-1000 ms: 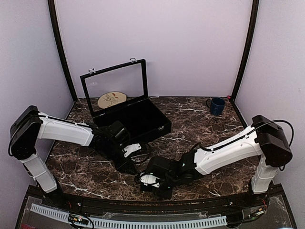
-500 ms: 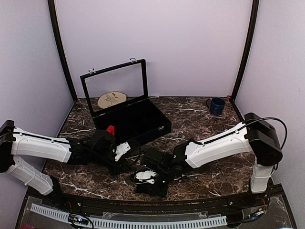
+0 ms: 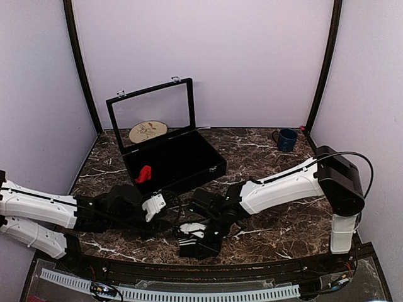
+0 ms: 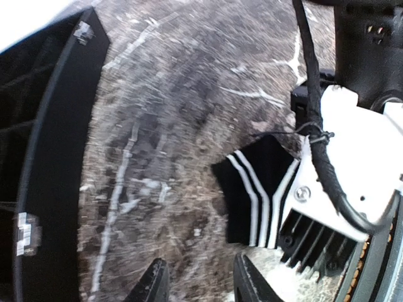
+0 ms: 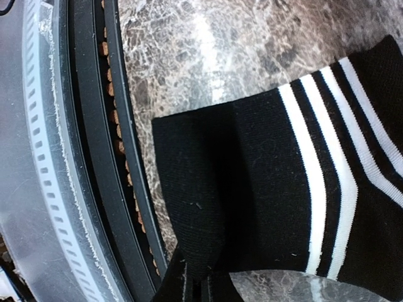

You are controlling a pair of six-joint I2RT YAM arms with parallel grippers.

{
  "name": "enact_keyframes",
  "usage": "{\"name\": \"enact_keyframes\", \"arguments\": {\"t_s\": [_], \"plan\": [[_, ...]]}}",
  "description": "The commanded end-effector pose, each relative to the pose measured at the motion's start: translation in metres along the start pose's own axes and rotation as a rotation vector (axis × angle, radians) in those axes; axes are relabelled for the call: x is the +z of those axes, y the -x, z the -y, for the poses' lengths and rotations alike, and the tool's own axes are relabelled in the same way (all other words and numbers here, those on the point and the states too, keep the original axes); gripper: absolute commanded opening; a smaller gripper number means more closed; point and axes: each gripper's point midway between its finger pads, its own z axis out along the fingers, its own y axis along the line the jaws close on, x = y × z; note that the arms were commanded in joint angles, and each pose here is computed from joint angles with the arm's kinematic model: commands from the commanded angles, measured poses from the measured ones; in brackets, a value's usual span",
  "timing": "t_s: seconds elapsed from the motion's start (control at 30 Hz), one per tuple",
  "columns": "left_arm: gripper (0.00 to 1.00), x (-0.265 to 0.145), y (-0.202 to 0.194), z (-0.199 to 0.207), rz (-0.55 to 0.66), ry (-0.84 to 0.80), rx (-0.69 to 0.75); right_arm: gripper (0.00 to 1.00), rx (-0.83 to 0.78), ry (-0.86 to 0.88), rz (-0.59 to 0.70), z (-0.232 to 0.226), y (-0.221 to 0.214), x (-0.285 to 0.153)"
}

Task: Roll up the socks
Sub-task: Roll the sock at the center of the board.

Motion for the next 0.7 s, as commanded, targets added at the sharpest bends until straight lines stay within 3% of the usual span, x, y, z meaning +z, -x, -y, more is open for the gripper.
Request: {"name": "enact_keyframes", "arguments": {"t_s": [0.0, 0.17, 0.67], "plan": [[0.39, -0.018, 0.013, -0.016, 0.091, 0.103, -0.001, 0.0, 0.072, 0.049, -0.07, 0.002, -0.018, 0.007], [0.42, -0.029, 0.023, -0.003, 0.159, 0.092, 0.077, 0.0, 0.118, 0.098, -0.065, 0.006, -0.014, 0.007], [0.42, -0.001, 0.014, 0.064, 0.076, -0.096, 0.32, 0.0, 0.212, 0.189, -0.077, 0.026, -0.002, 0.006]]}}
